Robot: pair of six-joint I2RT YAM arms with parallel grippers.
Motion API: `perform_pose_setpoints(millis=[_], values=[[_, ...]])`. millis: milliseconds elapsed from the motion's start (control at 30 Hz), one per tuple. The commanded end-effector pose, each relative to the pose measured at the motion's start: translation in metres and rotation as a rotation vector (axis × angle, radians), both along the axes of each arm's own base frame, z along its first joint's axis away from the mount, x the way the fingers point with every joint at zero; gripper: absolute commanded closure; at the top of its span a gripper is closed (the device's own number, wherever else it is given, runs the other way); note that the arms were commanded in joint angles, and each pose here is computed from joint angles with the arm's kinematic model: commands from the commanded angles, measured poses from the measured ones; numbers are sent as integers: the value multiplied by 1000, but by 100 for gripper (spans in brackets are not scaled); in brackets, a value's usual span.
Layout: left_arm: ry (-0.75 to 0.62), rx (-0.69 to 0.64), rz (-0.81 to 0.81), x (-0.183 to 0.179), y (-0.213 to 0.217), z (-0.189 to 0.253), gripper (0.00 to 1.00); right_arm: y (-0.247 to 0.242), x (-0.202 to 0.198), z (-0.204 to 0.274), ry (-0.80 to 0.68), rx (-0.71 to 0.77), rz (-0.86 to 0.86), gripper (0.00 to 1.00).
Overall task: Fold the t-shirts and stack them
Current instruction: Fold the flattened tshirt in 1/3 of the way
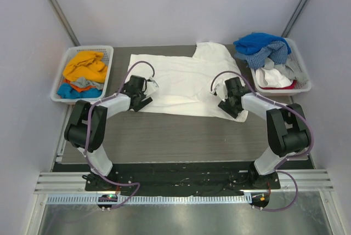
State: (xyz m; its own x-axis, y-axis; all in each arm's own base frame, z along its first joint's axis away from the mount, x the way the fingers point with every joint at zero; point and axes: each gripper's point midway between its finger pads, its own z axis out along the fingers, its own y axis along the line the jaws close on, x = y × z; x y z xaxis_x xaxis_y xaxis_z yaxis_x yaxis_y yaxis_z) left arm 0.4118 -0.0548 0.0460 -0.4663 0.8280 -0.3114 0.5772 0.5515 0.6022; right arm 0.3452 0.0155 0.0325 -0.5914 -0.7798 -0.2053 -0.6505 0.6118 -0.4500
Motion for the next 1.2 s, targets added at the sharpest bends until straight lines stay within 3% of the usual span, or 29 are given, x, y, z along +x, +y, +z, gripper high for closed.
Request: perform_pose_setpoints(millis=[0, 600, 1167], values=[[119, 33, 20, -41, 17, -21, 0, -7, -45, -13, 152, -11, 30, 30], [170, -7, 31, -105, 15, -37, 0, 6, -88, -16, 226, 84, 116, 30], [214, 39, 6, -165, 24, -34, 0, 16, -132, -23, 298, 108, 207, 30]])
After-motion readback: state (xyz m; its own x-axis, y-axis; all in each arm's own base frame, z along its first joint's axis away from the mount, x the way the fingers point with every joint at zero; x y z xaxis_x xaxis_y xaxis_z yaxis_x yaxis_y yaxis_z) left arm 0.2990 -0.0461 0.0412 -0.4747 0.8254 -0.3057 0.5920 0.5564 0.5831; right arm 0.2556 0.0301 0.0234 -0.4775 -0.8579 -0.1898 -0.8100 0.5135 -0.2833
